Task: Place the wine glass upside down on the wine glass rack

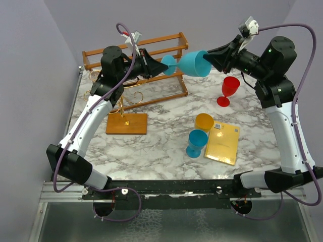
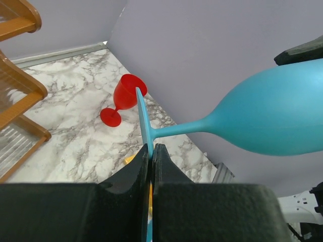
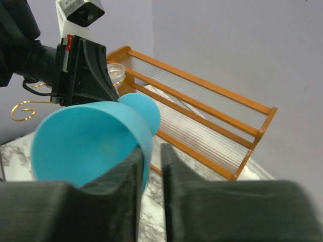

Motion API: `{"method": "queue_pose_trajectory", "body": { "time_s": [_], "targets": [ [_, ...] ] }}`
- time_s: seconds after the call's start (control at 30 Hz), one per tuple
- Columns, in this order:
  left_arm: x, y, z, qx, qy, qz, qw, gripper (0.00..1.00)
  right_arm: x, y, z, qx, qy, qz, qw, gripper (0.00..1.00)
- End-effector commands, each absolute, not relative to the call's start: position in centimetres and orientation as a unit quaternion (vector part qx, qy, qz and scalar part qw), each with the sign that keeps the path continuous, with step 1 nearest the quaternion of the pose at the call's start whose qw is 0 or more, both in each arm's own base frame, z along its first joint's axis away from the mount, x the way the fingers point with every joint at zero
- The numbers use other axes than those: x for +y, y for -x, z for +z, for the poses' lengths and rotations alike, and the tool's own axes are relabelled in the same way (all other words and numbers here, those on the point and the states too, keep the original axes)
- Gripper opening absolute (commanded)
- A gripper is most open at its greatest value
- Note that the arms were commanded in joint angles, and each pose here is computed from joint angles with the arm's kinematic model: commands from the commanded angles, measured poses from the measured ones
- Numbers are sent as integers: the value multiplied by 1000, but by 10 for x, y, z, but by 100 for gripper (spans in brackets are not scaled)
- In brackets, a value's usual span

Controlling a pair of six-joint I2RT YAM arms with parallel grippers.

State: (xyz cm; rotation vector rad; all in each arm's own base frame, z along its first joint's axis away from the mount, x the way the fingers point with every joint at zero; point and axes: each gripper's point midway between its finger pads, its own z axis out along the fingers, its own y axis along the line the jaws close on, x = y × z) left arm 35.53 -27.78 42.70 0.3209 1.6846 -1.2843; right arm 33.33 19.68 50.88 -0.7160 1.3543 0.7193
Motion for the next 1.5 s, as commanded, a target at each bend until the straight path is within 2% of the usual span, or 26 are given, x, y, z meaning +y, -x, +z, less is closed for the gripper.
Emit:
{"method": "queue_pose_trajectory", "body": {
  "time_s": [0.0, 0.3, 0.5, 0.63, 0.77, 0.93, 1.1, 1.47],
  "targets": [
    [-265, -346, 449, 671, -153, -495, 529, 0, 197, -323, 509, 582, 345, 304, 671, 28],
    [-217, -349, 468, 664, -166, -393, 614, 0, 183, -317, 503, 591, 360, 252, 677, 69],
    [-170, -341, 486, 656, -199, -259, 681, 0, 172, -317, 474, 607, 384, 200, 666, 81],
    [-137, -329, 501, 641, -233, -170, 711, 0, 174, -315, 426, 615, 440, 188, 627, 92],
    [-104, -301, 525, 608, -289, -71, 736, 0, 179, -323, 371, 633, 446, 202, 600, 95],
    [-66, -260, 538, 589, -357, 55, 723, 0, 184, -317, 320, 649, 444, 234, 572, 98],
    [-42, -223, 526, 585, -424, 152, 675, 0, 182, -312, 315, 648, 439, 233, 577, 98],
    [-19, -155, 493, 590, -483, 232, 604, 0, 184, -305, 311, 646, 444, 245, 571, 98]
  ]
}}
